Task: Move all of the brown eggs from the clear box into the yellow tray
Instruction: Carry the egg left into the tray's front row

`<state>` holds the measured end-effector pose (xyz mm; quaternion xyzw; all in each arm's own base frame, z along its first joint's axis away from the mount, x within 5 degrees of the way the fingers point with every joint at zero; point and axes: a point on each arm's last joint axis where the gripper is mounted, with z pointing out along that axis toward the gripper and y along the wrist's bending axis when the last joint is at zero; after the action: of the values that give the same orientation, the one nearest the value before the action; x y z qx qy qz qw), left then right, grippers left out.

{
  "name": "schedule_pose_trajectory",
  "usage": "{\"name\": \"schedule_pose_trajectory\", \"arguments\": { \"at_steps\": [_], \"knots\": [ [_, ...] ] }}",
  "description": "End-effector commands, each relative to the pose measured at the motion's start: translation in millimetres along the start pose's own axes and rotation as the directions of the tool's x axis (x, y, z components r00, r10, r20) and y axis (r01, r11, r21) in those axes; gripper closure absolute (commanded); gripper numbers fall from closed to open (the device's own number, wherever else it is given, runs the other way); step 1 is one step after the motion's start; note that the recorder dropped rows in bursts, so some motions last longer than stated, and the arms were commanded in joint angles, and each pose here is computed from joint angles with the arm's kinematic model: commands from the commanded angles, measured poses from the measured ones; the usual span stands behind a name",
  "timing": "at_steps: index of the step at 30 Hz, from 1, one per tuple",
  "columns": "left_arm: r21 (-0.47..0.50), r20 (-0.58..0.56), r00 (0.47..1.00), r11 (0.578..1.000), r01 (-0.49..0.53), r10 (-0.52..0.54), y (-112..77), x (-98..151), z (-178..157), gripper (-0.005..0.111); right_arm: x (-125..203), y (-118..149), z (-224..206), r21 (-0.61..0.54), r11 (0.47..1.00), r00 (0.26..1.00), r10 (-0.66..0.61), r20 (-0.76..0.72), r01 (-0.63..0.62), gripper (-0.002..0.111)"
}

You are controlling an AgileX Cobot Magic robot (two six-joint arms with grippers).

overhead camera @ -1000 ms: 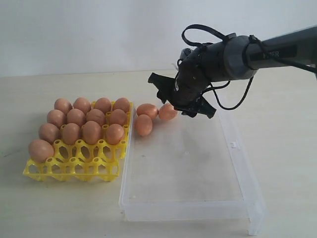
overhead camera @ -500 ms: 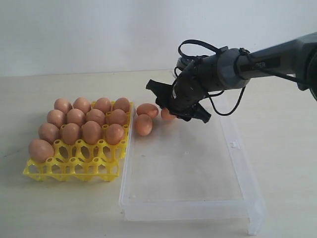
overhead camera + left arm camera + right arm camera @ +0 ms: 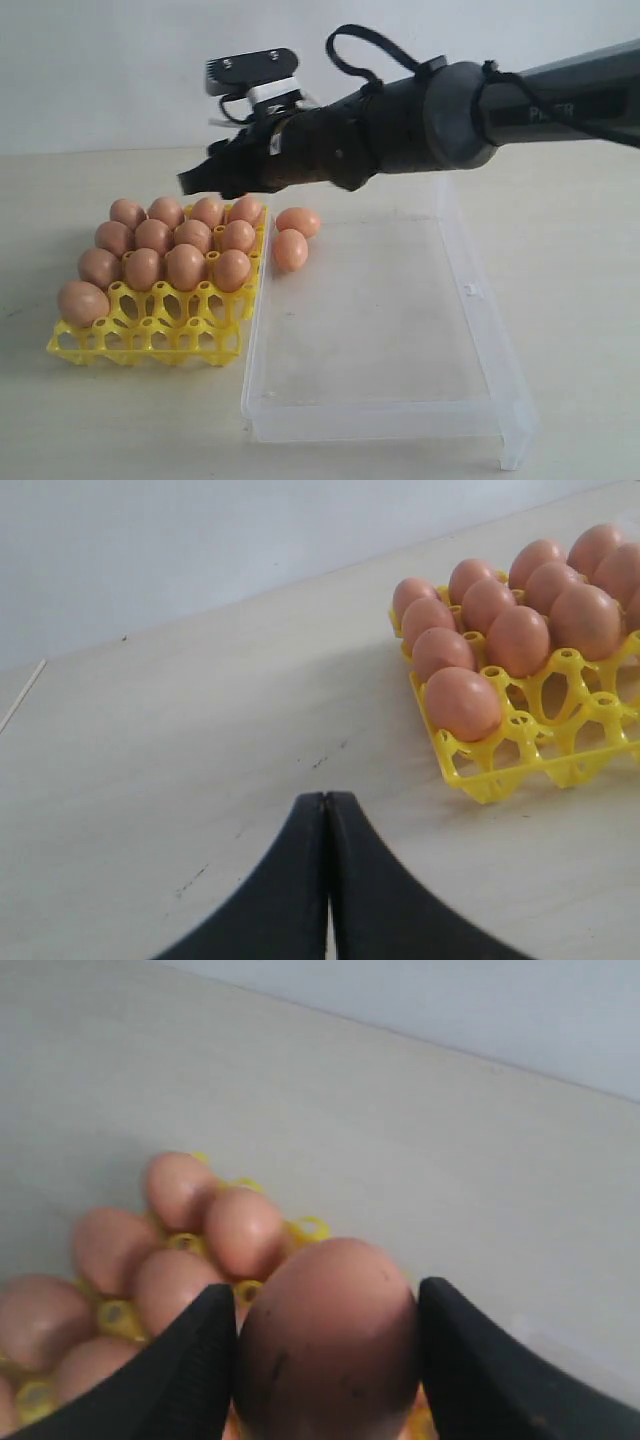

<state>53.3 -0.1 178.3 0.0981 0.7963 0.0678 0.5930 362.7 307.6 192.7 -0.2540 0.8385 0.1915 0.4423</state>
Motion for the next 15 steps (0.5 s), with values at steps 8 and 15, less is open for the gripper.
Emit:
{"name": "schedule_pose_trajectory", "arguments": {
  "at_steps": [8,15],
  "knots": [
    [0.0,0.018,1.0,1.0,0.005,-0.005,0.3,-2,-1,0.107,30,88,15,-0.161,0.976,0.984,-0.125,0.125,0.144,0.108],
    [0.0,0.018,1.0,1.0,0.005,-0.005,0.3,-2,-1,0.107,55,104,29,-0.187,0.965,0.982,-0.17,0.079,0.182,0.108]
  ]
}}
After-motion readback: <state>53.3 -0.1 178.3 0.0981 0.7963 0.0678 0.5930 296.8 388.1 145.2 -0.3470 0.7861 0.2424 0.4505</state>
